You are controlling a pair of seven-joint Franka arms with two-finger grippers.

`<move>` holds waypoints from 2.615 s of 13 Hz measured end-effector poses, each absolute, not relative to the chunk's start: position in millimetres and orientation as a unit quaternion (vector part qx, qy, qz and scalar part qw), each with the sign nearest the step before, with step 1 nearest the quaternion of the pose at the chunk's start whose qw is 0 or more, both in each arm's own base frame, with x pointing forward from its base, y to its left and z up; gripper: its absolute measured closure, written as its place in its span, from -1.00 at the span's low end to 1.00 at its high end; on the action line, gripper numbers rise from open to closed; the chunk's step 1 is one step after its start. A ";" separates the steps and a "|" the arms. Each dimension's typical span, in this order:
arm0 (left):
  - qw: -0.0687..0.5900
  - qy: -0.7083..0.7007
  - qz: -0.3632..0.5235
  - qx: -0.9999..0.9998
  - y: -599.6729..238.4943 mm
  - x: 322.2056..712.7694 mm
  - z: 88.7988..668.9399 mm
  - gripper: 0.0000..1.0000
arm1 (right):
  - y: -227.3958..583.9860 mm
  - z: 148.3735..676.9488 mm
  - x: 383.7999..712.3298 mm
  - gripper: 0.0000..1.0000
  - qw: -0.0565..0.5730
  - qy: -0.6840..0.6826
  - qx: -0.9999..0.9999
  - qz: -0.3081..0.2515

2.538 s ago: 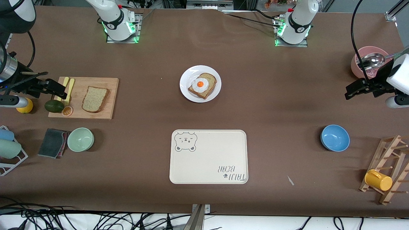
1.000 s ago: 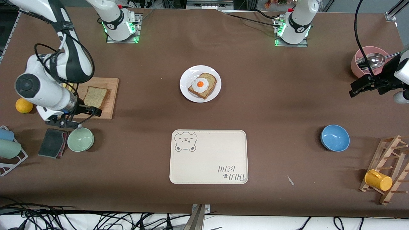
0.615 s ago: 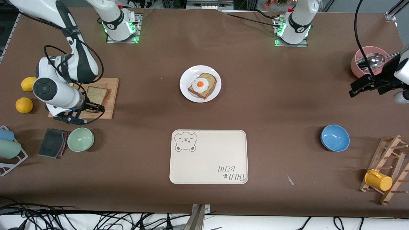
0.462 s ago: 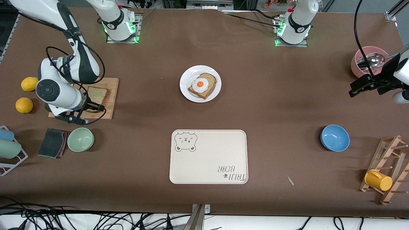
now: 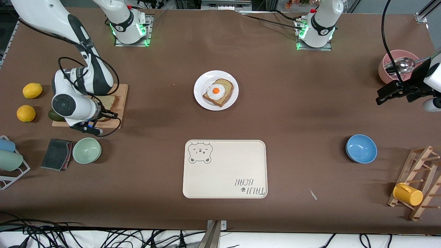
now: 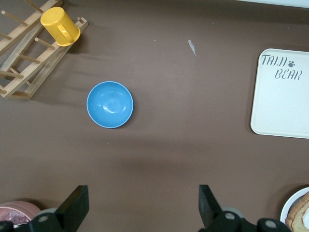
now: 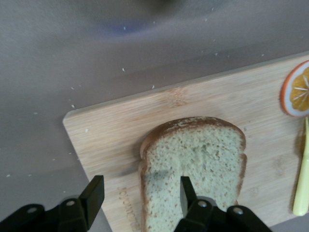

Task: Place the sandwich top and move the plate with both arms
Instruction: 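Lower the right gripper and grasp the bread slice on the board, then carry the bread slice with the right gripper over the egg plate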

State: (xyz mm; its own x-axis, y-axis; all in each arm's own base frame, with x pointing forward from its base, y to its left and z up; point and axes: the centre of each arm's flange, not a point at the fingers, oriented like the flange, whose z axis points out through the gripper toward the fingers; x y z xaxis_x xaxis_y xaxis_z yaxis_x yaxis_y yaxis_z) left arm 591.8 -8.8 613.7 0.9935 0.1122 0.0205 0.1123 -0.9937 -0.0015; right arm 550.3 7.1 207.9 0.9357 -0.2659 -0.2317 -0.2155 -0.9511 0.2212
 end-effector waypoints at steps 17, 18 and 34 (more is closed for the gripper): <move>0.001 -0.057 -0.012 -0.998 -9.3 591.6 615.2 -1.00 | 16.6 205.1 549.9 0.66 0.143 -0.135 0.972 -0.132; 0.001 -0.057 -0.012 -0.998 -9.3 591.5 615.3 -1.00 | 20.3 215.8 553.8 0.67 0.147 -0.131 0.971 -0.136; 0.001 -0.056 -0.011 -0.998 -10.1 590.9 615.8 -1.00 | 323.8 345.2 548.1 0.81 0.057 -0.020 0.993 -0.099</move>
State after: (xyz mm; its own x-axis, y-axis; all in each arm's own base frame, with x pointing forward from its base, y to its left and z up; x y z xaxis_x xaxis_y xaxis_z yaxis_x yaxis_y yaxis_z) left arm 590.9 -10.1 615.8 0.9935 0.1116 0.0214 0.1116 -0.9937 -0.0014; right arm 548.1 323.8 345.2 0.9796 -0.0516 -0.1941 -0.0288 -0.9926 0.1182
